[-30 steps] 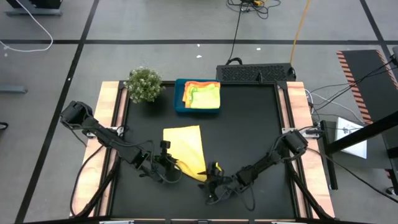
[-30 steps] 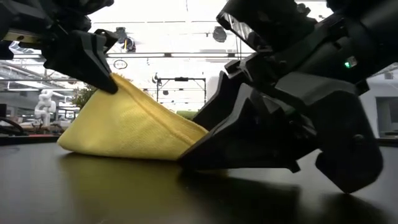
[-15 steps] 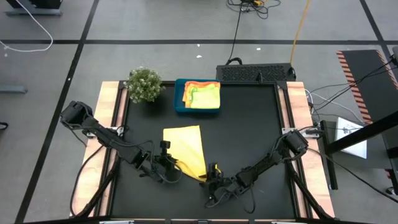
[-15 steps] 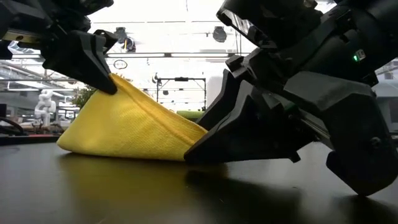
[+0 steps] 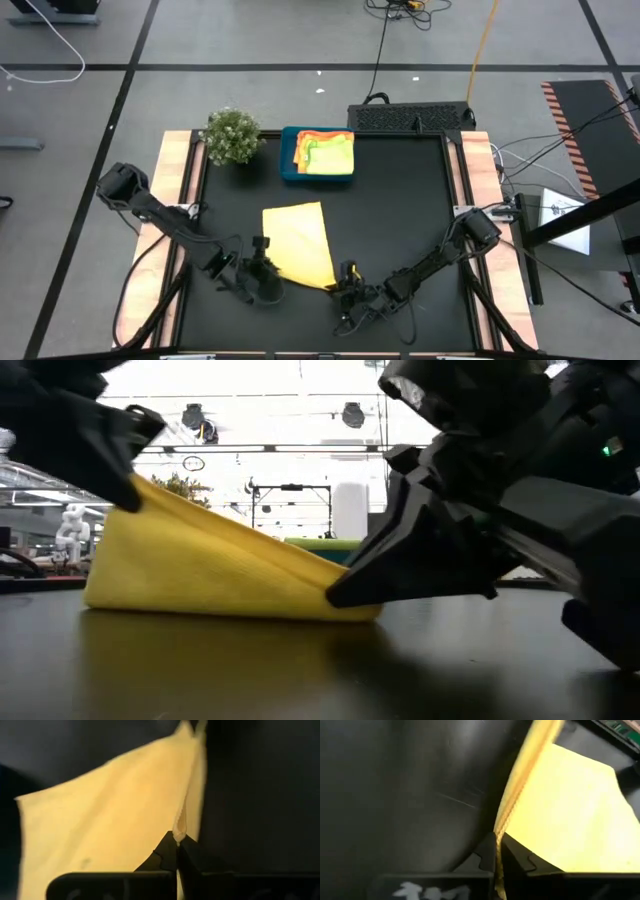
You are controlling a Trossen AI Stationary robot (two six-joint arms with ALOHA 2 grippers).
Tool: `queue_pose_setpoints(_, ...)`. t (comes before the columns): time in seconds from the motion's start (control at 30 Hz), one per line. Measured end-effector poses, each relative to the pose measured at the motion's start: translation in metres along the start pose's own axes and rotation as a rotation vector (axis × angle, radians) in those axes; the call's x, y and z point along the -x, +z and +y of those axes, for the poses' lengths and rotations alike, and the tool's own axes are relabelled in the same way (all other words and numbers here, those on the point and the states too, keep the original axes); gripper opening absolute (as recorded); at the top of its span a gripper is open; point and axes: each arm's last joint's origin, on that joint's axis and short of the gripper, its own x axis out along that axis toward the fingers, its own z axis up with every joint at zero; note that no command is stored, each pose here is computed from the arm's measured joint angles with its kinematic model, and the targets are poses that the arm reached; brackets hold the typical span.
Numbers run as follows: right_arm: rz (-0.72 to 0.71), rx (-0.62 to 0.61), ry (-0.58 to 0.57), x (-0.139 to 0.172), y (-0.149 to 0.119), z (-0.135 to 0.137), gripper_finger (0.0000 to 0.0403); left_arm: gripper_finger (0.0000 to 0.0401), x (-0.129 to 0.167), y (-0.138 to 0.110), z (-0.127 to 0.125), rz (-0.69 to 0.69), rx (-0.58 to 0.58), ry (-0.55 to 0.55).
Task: Fold microfiber towels
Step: Fold the yellow microfiber towel
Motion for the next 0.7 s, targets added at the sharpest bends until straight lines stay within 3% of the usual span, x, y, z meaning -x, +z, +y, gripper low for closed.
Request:
queue_pose_setpoints(0.53,-0.131,-0.075,0.161,0.000,0.062,0.001,0.0001,0.0001,0.042,-0.032,-0.069,-0.014,-0.058,-0.178)
queue_pose_setpoints(0.6,-0.143,-0.075,0.169,0.001,0.066,0.001,0.0001,0.0001,0.047,-0.035,-0.073,-0.024,-0.074,-0.173)
queue_pose_setpoints(0.7,-0.173,-0.057,0.176,0.000,0.070,-0.002,0.0001,0.0001,0.052,-0.041,-0.074,-0.060,-0.105,-0.067)
